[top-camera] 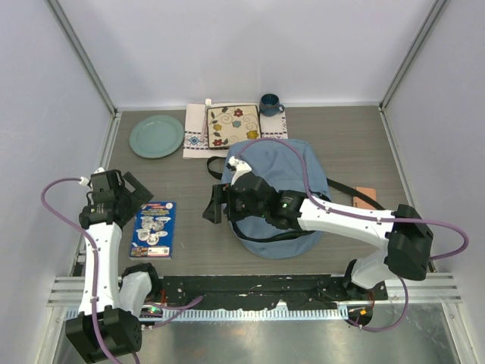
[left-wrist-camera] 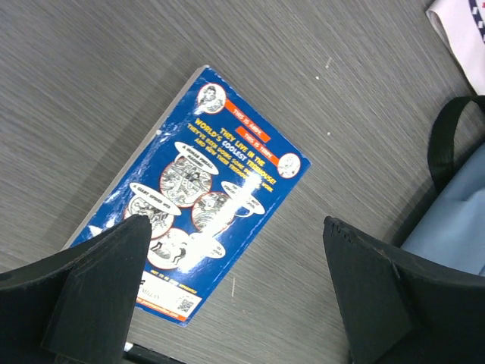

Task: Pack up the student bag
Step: Pick up the book from the center of the board.

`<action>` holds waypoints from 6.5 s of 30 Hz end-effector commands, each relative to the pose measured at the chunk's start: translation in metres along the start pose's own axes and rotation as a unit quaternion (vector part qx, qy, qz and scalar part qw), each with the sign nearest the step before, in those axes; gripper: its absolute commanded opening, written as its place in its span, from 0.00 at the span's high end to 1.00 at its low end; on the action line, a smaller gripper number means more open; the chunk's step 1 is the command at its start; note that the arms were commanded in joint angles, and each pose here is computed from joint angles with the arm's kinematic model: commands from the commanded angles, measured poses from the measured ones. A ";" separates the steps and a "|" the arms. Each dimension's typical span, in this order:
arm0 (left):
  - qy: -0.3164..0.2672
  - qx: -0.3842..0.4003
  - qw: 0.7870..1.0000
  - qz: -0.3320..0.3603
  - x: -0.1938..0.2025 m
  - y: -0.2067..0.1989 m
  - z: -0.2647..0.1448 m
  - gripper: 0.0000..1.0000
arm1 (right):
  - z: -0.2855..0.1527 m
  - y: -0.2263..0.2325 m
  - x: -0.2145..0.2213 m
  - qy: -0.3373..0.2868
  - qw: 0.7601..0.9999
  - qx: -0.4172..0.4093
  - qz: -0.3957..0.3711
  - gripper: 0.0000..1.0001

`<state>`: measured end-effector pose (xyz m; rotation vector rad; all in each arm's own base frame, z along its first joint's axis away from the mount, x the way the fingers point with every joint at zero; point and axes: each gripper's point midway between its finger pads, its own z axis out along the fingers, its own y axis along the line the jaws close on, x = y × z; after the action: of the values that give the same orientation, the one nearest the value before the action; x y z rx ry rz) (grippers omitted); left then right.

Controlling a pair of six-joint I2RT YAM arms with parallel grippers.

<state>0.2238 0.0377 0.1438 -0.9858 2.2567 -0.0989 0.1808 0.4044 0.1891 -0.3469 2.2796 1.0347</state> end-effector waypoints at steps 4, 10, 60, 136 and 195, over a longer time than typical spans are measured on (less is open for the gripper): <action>-0.025 0.052 0.998 0.008 -0.010 -0.017 -0.007 0.00 | 0.005 0.008 -0.016 -0.008 1.000 0.006 0.000 0.19; -0.035 0.057 0.998 0.005 -0.011 -0.018 -0.009 0.00 | 0.003 -0.010 -0.002 0.001 0.999 0.033 0.021 0.19; -0.047 -0.044 0.996 -0.066 0.018 0.031 0.055 0.00 | 0.106 -0.001 0.025 0.095 0.995 0.007 -0.025 0.21; 0.076 0.088 0.989 -0.094 0.092 -0.003 0.064 0.02 | 0.145 -0.028 0.041 0.112 0.991 -0.017 0.070 0.21; 0.160 0.288 0.943 0.049 0.126 -0.097 0.020 0.44 | 0.141 -0.075 0.048 0.129 0.984 0.026 0.117 0.39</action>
<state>0.2133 -0.0743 0.0423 -0.7093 2.5105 -0.5431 0.2432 0.4556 0.0394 -0.1877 2.6288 1.0583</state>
